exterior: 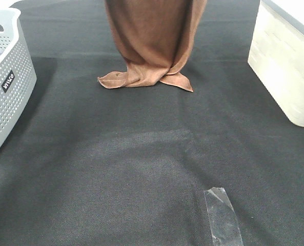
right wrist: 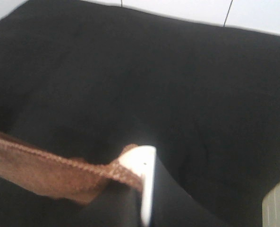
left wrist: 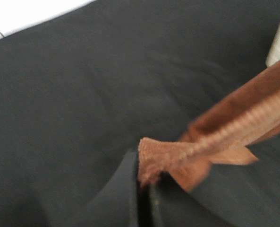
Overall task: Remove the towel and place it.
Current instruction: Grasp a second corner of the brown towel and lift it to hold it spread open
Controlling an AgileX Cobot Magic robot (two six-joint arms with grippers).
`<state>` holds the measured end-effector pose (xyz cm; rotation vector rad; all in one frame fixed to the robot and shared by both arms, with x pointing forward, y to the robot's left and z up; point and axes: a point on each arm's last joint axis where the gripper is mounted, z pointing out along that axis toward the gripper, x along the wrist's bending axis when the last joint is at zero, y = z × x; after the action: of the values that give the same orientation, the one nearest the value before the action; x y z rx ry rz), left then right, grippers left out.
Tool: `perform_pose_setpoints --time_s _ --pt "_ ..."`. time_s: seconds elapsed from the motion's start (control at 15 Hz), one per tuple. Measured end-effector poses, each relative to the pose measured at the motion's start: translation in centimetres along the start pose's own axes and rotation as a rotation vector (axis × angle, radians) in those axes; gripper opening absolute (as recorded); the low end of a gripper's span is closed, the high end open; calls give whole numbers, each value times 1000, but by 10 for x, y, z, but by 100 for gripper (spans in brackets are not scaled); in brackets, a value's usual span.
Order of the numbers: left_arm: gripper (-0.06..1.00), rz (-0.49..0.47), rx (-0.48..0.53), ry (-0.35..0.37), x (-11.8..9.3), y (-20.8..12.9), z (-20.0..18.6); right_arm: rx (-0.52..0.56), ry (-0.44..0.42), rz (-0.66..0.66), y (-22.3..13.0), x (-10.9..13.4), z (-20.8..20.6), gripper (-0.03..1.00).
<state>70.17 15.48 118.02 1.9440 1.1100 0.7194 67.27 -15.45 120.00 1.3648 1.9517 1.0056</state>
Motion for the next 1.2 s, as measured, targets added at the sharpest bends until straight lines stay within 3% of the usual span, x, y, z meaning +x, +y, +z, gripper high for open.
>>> perform_pose_setpoints --time_s 0.2,0.4,0.67,0.93,1.2 --pt "0 -33 146 -58 -8 -3 -33 93 42 12 -2 4 -36 0" --pt "0 -67 162 -57 -9 -4 -46 200 90 21 -10 8 -48 0" --pt "0 -86 275 -77 -20 -32 -86 270 154 48 -25 15 -61 0" --pt "0 -86 311 -94 -33 -57 -135 402 172 55 -69 20 -93 0" --pt "0 -95 327 -144 -49 -85 -169 405 204 63 -94 25 -136 0"
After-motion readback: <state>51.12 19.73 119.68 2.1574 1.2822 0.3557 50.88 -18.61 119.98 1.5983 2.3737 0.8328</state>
